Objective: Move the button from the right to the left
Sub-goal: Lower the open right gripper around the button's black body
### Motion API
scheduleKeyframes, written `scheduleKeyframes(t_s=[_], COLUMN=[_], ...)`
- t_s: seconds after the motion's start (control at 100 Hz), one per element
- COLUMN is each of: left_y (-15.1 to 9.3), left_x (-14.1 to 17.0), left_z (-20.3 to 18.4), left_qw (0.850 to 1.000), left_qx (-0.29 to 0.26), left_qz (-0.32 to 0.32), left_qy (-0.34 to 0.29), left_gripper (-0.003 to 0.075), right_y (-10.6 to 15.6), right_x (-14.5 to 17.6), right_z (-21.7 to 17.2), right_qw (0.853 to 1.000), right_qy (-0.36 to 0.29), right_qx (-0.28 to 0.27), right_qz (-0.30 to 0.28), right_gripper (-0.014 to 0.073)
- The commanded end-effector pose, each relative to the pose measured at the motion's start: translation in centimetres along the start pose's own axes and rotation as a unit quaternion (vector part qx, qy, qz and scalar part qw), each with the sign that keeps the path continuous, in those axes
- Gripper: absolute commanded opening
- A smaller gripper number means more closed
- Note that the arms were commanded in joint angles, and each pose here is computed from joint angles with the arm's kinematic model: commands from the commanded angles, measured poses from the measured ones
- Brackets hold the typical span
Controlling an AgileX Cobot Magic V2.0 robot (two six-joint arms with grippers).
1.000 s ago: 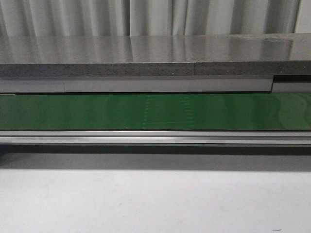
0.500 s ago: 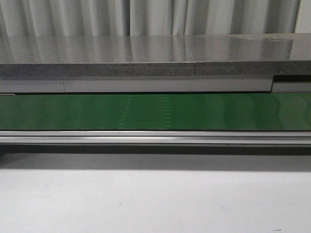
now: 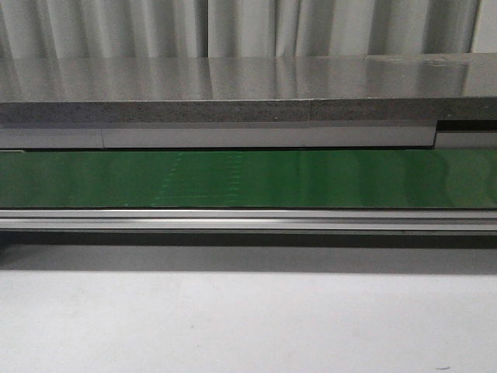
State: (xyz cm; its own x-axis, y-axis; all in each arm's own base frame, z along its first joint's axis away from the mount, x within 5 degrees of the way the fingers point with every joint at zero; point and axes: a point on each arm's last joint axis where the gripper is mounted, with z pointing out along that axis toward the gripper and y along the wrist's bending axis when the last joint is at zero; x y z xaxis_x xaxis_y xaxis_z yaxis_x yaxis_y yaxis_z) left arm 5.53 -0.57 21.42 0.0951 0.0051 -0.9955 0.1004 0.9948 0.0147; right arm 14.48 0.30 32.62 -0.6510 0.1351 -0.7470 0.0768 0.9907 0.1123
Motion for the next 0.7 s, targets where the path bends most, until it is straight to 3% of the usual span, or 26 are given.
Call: scheduleKeyframes(t_s=[0.0,0.41,0.69], left_y=[-0.1,-0.1,-0.1], left_x=[0.4,0.4,0.4], left_z=[-0.2,-0.2,-0.2], left_qw=[0.999,0.999,0.999], left_qx=[0.005,0.005,0.005], left_qz=[-0.010,-0.010,-0.010], left_qy=[-0.038,-0.038,-0.038], left_gripper=[0.0005,0.0005,0.0005], right_y=[0.3,0.0,-4.7], right_x=[-2.7,-9.9,-11.4], right_z=[-0.4,2.4,5.1], right_qw=[0.999,0.996,0.996], right_qy=[-0.047,-0.056,-0.034], right_qx=[-0.005,0.042,0.072], right_qz=[0.002,-0.055,-0.032], right_gripper=[0.0571,0.0570,0.0570])
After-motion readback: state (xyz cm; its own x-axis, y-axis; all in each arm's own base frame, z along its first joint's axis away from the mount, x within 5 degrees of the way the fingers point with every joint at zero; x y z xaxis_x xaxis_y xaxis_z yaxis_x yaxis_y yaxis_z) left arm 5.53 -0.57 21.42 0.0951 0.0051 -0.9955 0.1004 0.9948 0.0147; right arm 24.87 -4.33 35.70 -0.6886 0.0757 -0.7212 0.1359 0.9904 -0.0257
